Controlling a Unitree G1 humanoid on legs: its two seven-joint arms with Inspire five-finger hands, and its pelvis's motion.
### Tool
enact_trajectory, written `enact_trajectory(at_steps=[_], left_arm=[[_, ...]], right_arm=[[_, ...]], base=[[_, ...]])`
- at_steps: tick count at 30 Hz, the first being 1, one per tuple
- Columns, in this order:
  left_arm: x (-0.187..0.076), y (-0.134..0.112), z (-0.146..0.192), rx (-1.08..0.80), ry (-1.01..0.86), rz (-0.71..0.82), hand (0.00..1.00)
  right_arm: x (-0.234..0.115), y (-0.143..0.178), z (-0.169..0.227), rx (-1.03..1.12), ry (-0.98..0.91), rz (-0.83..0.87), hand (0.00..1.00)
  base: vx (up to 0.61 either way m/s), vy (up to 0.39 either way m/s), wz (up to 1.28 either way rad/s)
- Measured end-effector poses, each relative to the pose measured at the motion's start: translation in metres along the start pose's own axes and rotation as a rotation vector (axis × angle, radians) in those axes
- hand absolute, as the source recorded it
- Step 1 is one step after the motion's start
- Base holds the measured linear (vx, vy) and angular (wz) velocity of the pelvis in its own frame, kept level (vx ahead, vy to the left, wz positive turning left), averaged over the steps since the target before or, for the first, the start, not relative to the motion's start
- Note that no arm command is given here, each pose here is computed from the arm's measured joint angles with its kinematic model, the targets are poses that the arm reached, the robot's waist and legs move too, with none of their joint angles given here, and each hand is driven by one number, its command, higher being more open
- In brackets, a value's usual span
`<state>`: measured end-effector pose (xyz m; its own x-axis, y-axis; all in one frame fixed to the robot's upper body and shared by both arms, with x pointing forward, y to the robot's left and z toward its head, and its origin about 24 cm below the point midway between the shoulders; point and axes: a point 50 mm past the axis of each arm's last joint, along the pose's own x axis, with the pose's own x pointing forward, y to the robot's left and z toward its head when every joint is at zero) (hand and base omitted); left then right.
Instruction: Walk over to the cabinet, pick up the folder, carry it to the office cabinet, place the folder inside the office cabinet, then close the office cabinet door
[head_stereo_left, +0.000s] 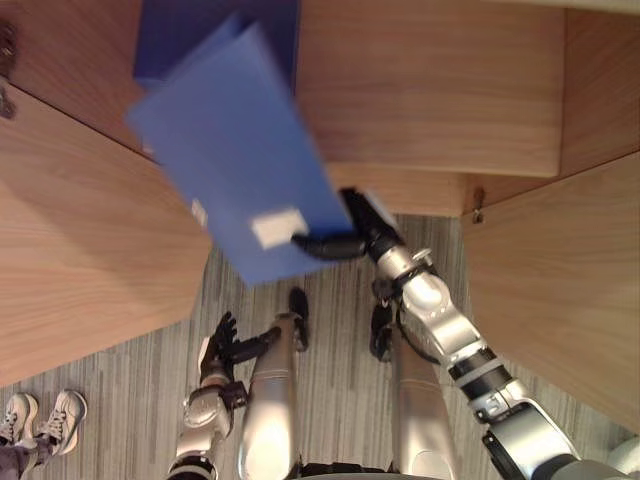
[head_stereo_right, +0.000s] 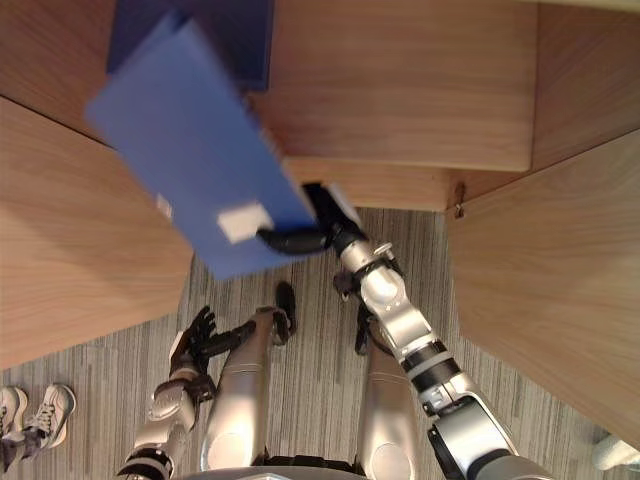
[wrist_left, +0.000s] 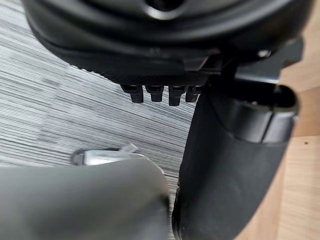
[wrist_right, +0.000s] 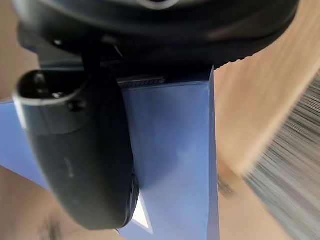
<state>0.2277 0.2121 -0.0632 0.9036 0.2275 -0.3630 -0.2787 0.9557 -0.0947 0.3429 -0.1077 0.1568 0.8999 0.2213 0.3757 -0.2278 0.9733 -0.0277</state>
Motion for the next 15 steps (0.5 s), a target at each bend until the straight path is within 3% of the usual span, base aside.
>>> enact_trajectory(at_steps=[5, 11, 12, 15], left_arm=[[0.005, -0.02, 0.021, -0.065, -0.092, -0.018, 1.0], [0.006, -0.027, 0.03, -0.114, -0.129, 0.009, 1.0], [0.008, -0.029, 0.032, -0.125, -0.135, 0.013, 1.0], [0.01, -0.034, 0.036, -0.147, -0.145, 0.018, 1.0]], right_arm=[[0.027, -0.024, 0.045, 0.243, -0.157, -0.227, 0.0], [0.052, -0.038, 0.054, 0.453, -0.135, -0.383, 0.0], [0.057, -0.04, 0.054, 0.535, -0.121, -0.42, 1.0], [0.062, -0.048, 0.057, 0.695, -0.126, -0.501, 1.0]], base=[[-0.03, -0.013, 0.0], [0.01, -0.045, 0.01], [0.01, -0.038, 0.03], [0.0, -0.013, 0.01]])
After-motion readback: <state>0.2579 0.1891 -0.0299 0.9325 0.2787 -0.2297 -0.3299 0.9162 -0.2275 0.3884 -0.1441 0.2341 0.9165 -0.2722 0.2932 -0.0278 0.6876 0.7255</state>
